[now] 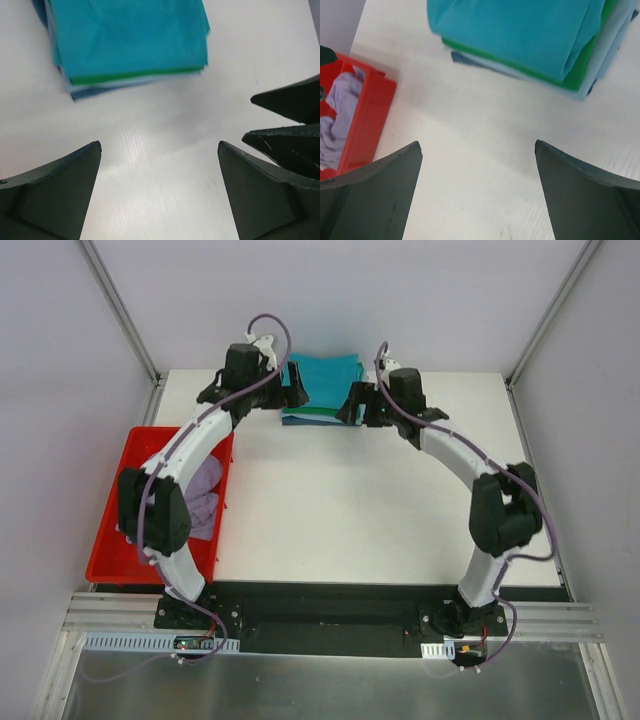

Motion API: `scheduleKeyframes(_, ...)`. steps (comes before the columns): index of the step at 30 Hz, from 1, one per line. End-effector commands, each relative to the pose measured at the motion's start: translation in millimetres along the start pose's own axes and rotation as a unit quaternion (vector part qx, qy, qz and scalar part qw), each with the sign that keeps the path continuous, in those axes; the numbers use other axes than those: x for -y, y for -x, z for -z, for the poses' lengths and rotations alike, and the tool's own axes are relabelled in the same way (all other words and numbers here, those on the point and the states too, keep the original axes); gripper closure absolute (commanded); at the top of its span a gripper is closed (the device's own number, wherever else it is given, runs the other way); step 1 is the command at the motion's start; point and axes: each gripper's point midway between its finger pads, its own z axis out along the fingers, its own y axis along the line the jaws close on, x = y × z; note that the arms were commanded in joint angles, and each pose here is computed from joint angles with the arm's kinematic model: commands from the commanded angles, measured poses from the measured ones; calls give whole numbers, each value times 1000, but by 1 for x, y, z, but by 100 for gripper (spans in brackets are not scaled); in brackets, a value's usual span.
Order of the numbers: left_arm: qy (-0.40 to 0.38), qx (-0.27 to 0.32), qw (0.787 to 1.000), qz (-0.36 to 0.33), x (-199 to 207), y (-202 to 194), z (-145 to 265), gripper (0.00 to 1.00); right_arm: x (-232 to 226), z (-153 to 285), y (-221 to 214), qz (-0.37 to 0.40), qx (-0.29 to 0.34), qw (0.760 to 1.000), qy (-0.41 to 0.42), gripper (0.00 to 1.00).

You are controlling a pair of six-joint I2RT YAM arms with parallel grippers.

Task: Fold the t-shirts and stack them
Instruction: Put the neatly folded tshirt into the corner of the board with both arms

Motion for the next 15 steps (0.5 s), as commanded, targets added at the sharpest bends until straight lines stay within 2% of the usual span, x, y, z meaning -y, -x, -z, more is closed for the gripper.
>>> scheduleKeyframes(1,5,9,1000,-7,40,-41,59,1,-32,65,0,65,64,996,-13,4)
scheduleKeyframes(4,33,-15,999,6,41,-94,77,1,-16,96,-43,57,57,995,-61,4)
scheduleKeyframes(9,53,-48,994,88,30,-164,103,1,9,151,-91,-8,85,990,-113,4)
scheduleKeyframes(15,61,-64,989,117,18,-202,121,1,36,193,-113,-47,160,974,-152,4)
